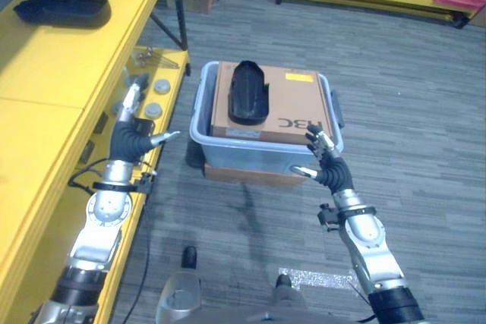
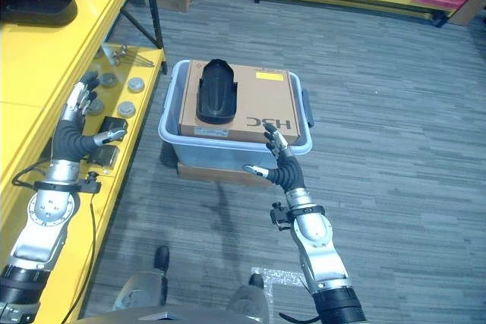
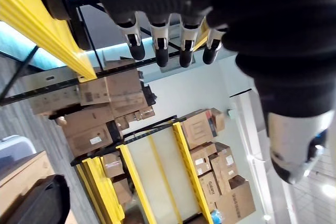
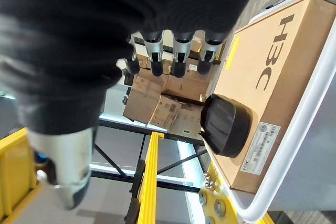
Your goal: Move parts from the plastic box to the shelf.
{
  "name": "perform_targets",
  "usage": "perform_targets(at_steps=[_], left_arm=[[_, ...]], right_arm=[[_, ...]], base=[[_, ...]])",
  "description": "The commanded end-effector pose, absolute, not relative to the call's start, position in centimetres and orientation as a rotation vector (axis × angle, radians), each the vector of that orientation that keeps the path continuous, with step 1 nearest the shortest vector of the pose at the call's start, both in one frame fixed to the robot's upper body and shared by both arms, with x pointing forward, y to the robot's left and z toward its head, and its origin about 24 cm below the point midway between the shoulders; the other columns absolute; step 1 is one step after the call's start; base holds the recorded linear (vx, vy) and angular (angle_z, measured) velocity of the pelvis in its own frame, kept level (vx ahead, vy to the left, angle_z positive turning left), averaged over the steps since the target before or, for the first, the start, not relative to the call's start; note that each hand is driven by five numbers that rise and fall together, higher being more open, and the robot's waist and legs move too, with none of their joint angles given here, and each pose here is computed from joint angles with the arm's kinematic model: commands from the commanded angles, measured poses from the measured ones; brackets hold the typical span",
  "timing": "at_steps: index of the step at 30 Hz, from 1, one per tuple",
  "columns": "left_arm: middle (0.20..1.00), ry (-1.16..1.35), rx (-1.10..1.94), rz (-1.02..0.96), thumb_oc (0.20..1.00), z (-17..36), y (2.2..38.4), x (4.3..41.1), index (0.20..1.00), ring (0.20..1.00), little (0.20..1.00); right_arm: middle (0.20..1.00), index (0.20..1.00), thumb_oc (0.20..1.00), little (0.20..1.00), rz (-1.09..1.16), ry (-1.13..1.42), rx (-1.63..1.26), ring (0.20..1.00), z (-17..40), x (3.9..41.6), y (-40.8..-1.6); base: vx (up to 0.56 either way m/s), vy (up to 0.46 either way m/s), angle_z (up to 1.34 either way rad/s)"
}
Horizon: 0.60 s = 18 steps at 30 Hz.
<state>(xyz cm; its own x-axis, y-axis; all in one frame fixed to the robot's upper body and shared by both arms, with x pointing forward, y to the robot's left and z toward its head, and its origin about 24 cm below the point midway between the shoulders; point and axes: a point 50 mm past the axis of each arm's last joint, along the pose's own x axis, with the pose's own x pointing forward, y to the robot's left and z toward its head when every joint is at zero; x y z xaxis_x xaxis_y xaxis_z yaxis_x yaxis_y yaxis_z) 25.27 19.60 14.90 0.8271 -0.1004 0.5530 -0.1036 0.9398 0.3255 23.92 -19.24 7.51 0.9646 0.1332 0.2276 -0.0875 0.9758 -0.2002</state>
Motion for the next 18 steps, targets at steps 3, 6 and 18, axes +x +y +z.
perform_targets(at_steps=[3, 6, 18], left_arm=[[1.000, -0.645, 0.350, -0.018, 1.000, 15.7, 19.8, 24.6, 1.000, 1.000, 1.000], [1.000, -0.628, 0.339, -0.023, 1.000, 15.3, 19.7, 24.6, 1.000, 1.000, 1.000], [1.000, -0.585, 0.274, -0.057, 1.000, 14.2, 18.7, 25.0, 1.000, 1.000, 1.000]], right_arm=[[1.000, 1.000, 1.000, 1.000, 0.108, -0.329, -0.199, 1.000, 9.4, 23.8, -19.9], [1.000, 1.000, 1.000, 1.000, 0.102, -0.316, -0.199, 1.000, 9.2, 23.8, -20.1], [1.000, 1.000, 1.000, 1.000, 0.129, -0.280, -0.258, 1.000, 8.7, 23.2, -20.6]], base=[[0.30, 0.035, -0.08], [0.31, -0.066, 0.04], [0.22, -0.166, 0.39]])
